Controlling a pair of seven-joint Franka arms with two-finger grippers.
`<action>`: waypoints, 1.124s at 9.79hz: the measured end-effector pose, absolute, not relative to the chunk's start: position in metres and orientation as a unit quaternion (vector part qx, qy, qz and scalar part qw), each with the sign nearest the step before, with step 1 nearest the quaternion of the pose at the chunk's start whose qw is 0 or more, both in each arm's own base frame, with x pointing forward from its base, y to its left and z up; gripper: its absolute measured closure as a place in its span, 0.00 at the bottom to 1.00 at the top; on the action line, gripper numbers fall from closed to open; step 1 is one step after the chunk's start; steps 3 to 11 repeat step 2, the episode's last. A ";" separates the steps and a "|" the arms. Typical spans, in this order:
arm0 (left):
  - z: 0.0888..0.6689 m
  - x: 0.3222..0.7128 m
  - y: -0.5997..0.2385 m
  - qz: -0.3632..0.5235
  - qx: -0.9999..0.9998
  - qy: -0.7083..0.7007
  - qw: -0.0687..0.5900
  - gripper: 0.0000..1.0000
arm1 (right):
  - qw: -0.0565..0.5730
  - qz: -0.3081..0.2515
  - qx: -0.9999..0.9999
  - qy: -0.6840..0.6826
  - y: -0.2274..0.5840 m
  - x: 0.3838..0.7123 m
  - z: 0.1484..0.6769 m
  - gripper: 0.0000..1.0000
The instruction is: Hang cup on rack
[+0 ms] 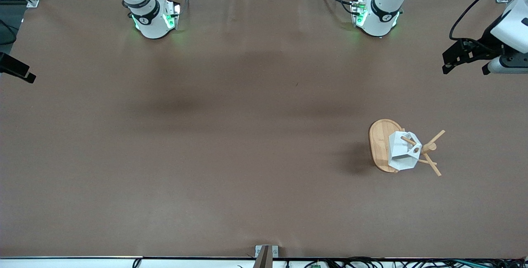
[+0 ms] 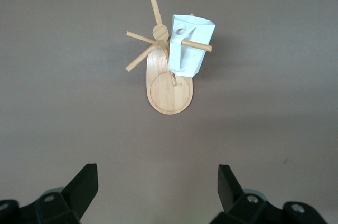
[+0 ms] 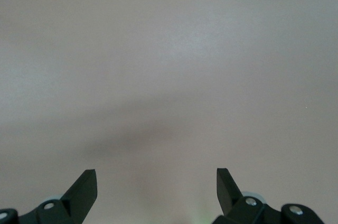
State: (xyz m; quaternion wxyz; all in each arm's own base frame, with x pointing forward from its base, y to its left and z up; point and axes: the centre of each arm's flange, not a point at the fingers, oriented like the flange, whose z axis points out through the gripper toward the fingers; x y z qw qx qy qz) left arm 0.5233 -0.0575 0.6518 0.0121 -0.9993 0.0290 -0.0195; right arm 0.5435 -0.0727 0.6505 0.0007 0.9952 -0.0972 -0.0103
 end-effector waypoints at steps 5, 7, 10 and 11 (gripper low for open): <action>0.654 0.520 -0.059 -0.019 -0.999 0.036 0.013 0.00 | 0.001 -0.010 0.995 -0.097 -0.073 0.543 0.651 0.00; 0.654 0.520 -0.059 -0.019 -0.999 0.036 0.013 0.00 | 0.001 -0.010 0.995 -0.097 -0.073 0.543 0.651 0.00; 0.654 0.520 -0.059 -0.019 -0.999 0.036 0.013 0.00 | 0.001 -0.010 0.995 -0.097 -0.073 0.543 0.651 0.00; 0.654 0.520 -0.059 -0.019 -0.999 0.036 0.013 0.00 | 0.001 -0.010 0.995 -0.097 -0.073 0.543 0.651 0.00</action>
